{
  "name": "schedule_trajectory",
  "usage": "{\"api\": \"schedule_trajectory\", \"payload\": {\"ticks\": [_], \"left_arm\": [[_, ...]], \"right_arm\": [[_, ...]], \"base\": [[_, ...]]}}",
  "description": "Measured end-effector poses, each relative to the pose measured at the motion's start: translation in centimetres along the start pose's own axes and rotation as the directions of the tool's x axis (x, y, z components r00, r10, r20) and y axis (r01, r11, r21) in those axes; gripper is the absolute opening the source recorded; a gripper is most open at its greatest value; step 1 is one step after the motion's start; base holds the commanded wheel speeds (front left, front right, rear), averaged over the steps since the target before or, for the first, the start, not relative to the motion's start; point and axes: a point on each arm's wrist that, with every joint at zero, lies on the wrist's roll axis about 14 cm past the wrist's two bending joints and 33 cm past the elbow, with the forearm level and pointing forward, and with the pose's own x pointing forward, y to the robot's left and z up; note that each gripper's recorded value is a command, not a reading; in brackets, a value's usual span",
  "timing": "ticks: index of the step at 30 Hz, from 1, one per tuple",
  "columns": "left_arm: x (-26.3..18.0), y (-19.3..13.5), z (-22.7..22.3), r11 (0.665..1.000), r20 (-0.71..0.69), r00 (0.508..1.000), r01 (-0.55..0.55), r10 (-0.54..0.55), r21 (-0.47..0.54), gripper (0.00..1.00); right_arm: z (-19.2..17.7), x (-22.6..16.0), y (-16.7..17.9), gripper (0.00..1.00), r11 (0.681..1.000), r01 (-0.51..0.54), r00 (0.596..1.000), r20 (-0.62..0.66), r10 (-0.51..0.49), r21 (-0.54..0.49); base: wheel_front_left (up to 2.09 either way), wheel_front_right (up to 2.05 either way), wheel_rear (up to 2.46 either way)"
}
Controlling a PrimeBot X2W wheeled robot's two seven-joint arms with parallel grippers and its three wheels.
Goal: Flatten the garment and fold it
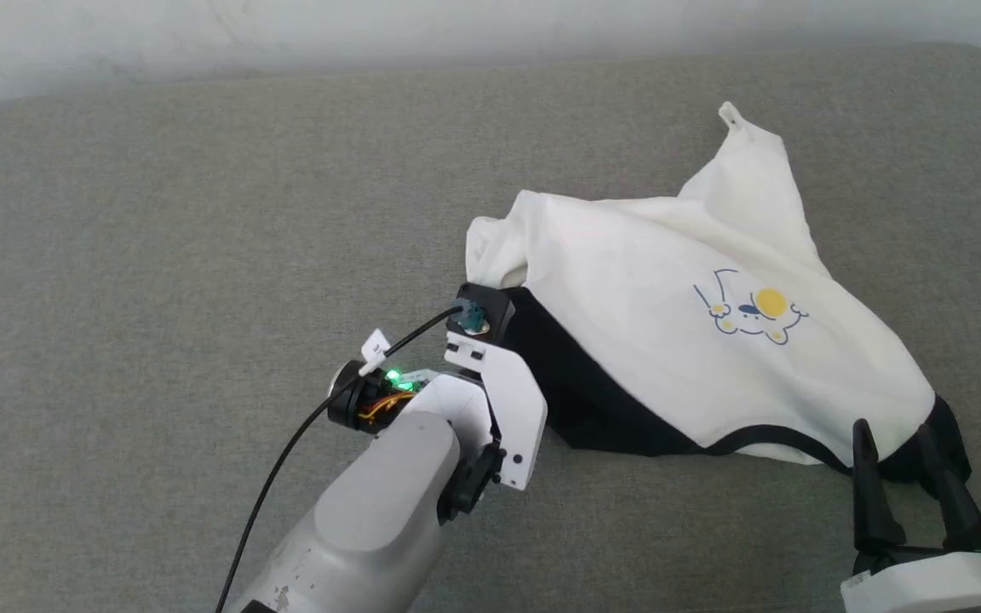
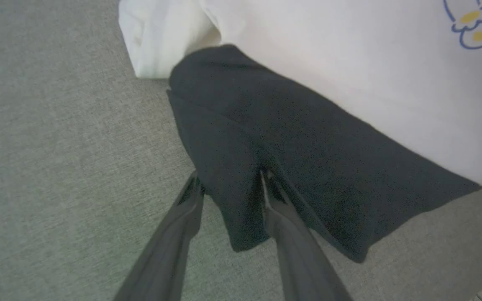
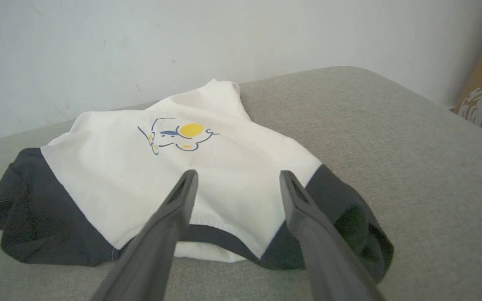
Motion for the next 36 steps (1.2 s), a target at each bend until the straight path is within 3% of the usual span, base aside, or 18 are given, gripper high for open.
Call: {"api": "schedule_trajectory", "payload": {"ticks": [7, 11, 14, 17, 22, 27, 30, 31, 32, 33, 34, 35, 36], "left_arm": [[0.5, -0.9, -0.1, 0.997, 0.033, 0.998, 0.054, -0.053, -0.06, 0.0], [-0.4, -0.3, 2.7, 0.994, 0.163, 0.985, 0.065, -0.049, -0.093, 0.0], [-2.3, 2.2, 6.1, 0.992, 0.324, 0.946, 0.03, 0.012, -0.126, 0.0], [-5.2, 7.2, 7.0, 0.979, 0.427, 0.891, -0.083, 0.157, -0.188, 0.0], [-10.1, 13.6, -0.3, 0.893, 0.35, 0.84, -0.301, 0.415, -0.335, 0.0], [-12.3, 11.5, -9.6, 0.819, 0.143, 0.884, -0.337, 0.445, -0.466, 0.0], [-12.6, 9.9, -12.2, 0.781, 0.071, 0.902, -0.326, 0.425, -0.533, 0.0], [-12.7, 9.7, -12.2, 0.772, 0.072, 0.902, -0.32, 0.426, -0.55, 0.09], [-12.7, 9.7, -12.0, 0.756, 0.08, 0.898, -0.313, 0.432, -0.575, 0.31], [-12.7, 9.5, -11.6, 0.748, 0.09, 0.897, -0.301, 0.432, -0.592, 0.47], [-12.8, 9.3, -11.3, 0.748, 0.102, 0.9, -0.284, 0.423, -0.6, 0.82], [-12.8, 9.0, -10.8, 0.746, 0.119, 0.904, -0.259, 0.411, -0.613, 1.0], [-12.9, 8.8, -10.3, 0.743, 0.137, 0.908, -0.229, 0.395, -0.629, 1.0]], "right_arm": [[0.2, -0.3, -1.2, 1.0, 0.999, 0.036, 0.999, 0.004, -0.036, -0.004], [0.2, 0.0, -0.6, 1.0, 1.0, 0.018, 1.0, 0.007, -0.018, -0.003], [0.2, 0.2, -0.2, 1.0, 1.0, 0.004, 1.0, 0.007, -0.004, -0.003], [0.0, 0.1, 0.1, 1.0, 1.0, -0.008, 1.0, -0.002, 0.008, -0.006], [-0.3, 0.6, 1.1, 1.0, 0.999, -0.044, 0.999, -0.012, 0.043, -0.016], [-0.8, 1.3, 2.7, 1.0, 0.995, -0.092, 0.996, -0.025, 0.091, -0.025], [-1.2, 1.7, 3.5, 1.0, 0.993, -0.118, 0.992, -0.038, 0.117, -0.028], [-1.4, 1.8, 3.8, 1.0, 0.992, -0.126, 0.991, -0.042, 0.125, -0.028], [-1.5, 1.8, 4.1, 1.0, 0.991, -0.134, 0.99, -0.046, 0.133, -0.028], [-1.6, 1.9, 4.2, 1.0, 0.99, -0.139, 0.989, -0.048, 0.138, -0.027], [-1.6, 1.9, 4.4, 1.0, 0.989, -0.143, 0.989, -0.048, 0.141, -0.026], [-1.6, 1.9, 4.4, 1.0, 0.989, -0.145, 0.988, -0.048, 0.144, -0.026], [-1.5, 1.8, 4.5, 1.0, 0.989, -0.147, 0.988, -0.048, 0.145, -0.026]], "base": [[0.0, 0.0, 0.0], [0.0, 0.0, 0.0], [0.0, 0.0, 0.0], [0.0, 0.0, 0.0], [0.0, 0.0, 0.0], [0.0, 0.0, 0.0], [0.0, 0.0, 0.0], [0.0, 0.0, 0.0], [0.0, 0.0, 0.0], [0.0, 0.0, 0.0], [0.0, 0.0, 0.0], [0.0, 0.0, 0.0], [0.0, 0.0, 0.0]]}}
